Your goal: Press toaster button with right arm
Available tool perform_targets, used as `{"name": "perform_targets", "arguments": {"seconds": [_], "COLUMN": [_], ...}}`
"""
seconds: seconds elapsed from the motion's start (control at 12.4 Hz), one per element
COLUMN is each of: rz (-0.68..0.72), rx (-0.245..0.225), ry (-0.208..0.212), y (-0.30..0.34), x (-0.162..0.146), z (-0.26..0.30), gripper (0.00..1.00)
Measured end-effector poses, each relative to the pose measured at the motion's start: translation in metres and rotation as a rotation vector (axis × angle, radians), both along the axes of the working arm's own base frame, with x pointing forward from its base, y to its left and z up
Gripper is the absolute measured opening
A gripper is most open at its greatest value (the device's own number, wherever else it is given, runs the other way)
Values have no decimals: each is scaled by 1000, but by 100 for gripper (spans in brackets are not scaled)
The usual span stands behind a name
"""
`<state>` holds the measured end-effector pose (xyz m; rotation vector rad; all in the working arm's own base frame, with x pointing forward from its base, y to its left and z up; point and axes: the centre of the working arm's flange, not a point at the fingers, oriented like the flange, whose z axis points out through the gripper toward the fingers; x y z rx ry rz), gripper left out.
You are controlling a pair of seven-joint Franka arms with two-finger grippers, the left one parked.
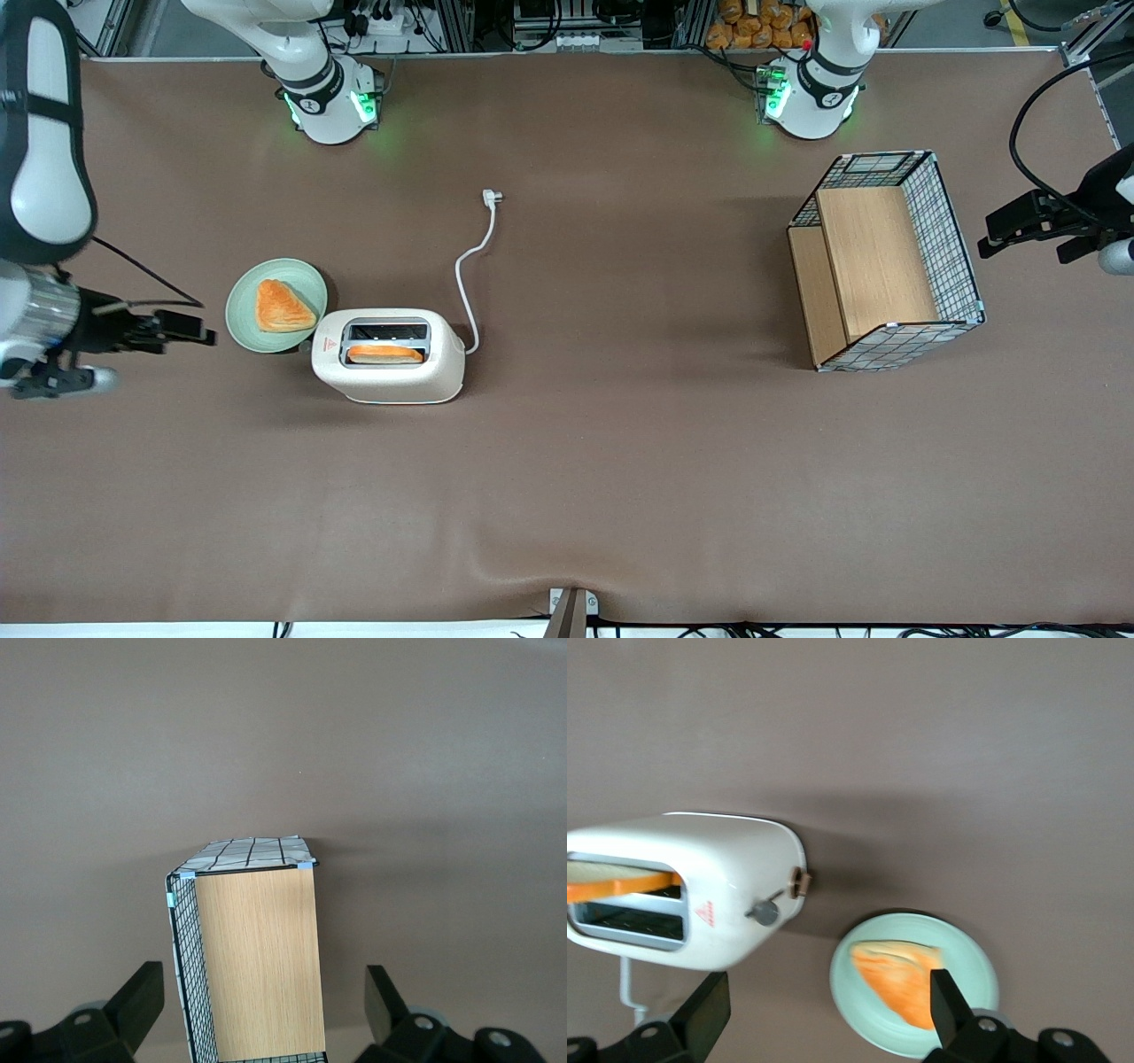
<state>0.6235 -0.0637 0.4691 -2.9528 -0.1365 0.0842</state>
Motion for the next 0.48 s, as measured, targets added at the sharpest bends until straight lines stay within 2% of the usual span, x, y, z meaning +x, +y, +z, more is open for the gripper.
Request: {"name": "perform_targets", "arguments": {"seconds": [0.16,0.24,0.32,0.48], "rz": [34,44,42,-6], "rx": [-67,-80,-83,-94], "ry": [-28,-33,-31,-2], "y": [-1,1,4,10], "x": [-18,-29,-42,-63], "z": [46,66,83,107], "gripper": [100,100,100,100]}}
